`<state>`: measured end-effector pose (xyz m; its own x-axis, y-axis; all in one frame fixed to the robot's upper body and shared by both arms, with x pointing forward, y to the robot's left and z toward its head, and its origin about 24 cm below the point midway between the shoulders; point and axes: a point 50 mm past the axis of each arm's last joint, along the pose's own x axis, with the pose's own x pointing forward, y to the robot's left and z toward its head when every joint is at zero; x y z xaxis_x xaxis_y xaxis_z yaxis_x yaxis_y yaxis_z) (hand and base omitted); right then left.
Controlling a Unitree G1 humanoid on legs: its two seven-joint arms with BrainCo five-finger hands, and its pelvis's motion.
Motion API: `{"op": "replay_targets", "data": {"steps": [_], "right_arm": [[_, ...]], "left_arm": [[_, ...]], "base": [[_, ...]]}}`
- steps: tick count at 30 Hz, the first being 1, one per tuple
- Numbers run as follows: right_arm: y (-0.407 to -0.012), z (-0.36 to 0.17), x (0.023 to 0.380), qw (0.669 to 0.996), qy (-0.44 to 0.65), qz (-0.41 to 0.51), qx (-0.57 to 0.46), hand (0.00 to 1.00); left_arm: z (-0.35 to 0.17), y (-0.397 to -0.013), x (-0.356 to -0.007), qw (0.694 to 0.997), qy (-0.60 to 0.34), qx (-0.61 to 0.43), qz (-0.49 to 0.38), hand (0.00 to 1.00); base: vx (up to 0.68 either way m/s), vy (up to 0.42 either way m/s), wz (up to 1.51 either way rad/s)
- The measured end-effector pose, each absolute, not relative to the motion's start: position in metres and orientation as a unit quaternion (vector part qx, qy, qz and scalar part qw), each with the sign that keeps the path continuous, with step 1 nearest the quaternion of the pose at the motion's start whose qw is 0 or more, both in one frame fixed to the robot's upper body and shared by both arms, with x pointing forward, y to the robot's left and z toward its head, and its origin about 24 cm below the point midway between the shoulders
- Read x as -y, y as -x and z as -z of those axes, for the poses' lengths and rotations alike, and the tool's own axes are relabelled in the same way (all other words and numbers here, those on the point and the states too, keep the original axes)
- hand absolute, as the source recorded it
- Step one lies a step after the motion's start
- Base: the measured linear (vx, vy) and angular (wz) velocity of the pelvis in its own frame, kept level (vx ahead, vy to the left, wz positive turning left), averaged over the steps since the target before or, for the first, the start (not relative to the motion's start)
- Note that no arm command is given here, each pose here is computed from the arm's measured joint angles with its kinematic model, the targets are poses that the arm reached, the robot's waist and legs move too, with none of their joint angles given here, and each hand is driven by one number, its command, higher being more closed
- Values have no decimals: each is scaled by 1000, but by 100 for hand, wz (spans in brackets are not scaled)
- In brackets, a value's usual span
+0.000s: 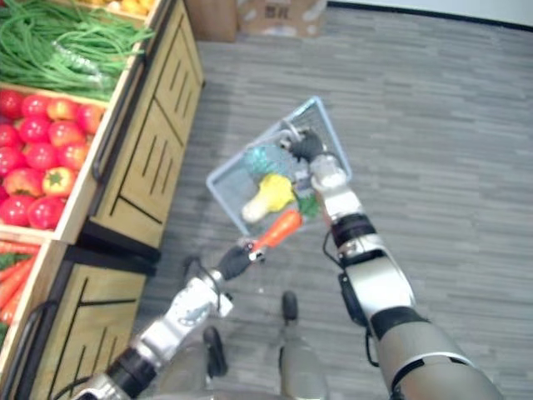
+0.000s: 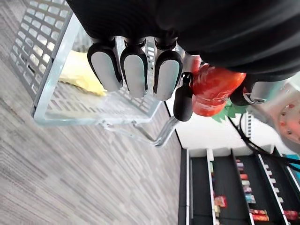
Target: Pick vegetable in the basket
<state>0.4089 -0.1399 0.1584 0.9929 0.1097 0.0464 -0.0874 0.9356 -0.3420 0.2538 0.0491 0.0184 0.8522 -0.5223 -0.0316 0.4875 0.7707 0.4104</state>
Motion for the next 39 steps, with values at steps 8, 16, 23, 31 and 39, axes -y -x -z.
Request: {"op": "replay_targets", "data": {"steps": [8, 16, 23, 31, 39], "right_arm": [[-405, -163, 111, 982, 159, -92, 55, 100], [-401, -154, 98, 981, 150, -113, 46, 100], [-399, -147, 97, 981, 153, -115, 39, 100], [-398, -144, 98, 981, 153, -115, 34, 100], [-392, -122, 104, 982, 149, -112, 7, 100]], "left_arm": [[-20, -294, -47, 947, -240, 15, 213, 100], [-22, -313, -46, 958, -239, -7, 158, 0], [-29, -323, -44, 965, -226, -15, 131, 0], [-35, -324, -34, 968, -212, -8, 132, 0], [-47, -328, -39, 973, -201, 8, 110, 0]], "base": [[-24, -39, -11], [-51, -43, -9], [-43, -49, -4], [-28, -44, 0], [-68, -39, 9]]}}
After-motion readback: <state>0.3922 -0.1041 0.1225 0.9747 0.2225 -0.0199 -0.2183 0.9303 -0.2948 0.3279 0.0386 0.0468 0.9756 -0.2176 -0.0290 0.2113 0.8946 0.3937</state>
